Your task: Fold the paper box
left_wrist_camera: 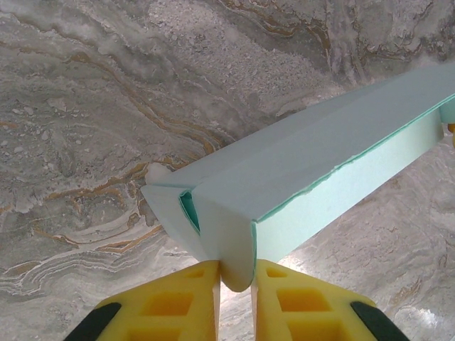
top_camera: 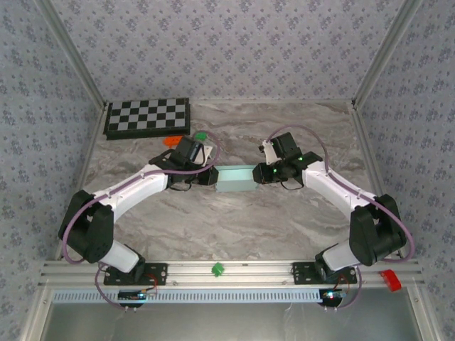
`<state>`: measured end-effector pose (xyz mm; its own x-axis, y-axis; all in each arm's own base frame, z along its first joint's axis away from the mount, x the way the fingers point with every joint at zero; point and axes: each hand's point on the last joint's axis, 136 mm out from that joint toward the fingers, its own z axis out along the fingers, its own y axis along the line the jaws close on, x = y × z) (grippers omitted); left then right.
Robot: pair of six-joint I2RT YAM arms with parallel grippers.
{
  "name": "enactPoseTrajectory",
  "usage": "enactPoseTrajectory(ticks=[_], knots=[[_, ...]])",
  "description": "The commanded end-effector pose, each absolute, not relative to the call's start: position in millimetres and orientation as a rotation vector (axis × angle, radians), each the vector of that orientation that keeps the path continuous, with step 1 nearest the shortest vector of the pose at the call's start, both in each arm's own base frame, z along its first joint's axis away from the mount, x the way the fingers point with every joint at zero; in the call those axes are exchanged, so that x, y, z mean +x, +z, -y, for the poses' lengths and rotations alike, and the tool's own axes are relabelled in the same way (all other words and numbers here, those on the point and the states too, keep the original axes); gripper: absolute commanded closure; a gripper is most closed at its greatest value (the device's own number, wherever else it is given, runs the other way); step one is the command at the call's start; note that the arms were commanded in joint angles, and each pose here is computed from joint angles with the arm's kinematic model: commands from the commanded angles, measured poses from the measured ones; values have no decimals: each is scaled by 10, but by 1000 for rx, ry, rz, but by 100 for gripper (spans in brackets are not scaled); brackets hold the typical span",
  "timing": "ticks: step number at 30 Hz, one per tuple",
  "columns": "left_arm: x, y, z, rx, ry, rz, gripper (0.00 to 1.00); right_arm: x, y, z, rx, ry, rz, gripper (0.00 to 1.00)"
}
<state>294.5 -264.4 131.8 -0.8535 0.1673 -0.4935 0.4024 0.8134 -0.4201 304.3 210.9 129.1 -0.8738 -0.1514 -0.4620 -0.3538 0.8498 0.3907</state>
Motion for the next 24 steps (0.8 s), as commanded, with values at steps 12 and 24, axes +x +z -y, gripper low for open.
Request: enactPoseTrajectory(ticks=[12, 24], knots=[[2994, 1547, 2804, 449, -800, -2482, 77, 2993, 1300, -2190, -397, 677, -2629, 76], [3007, 1568, 2811, 437, -810, -2468, 72, 3015, 1278, -2178, -396, 648, -2644, 76]])
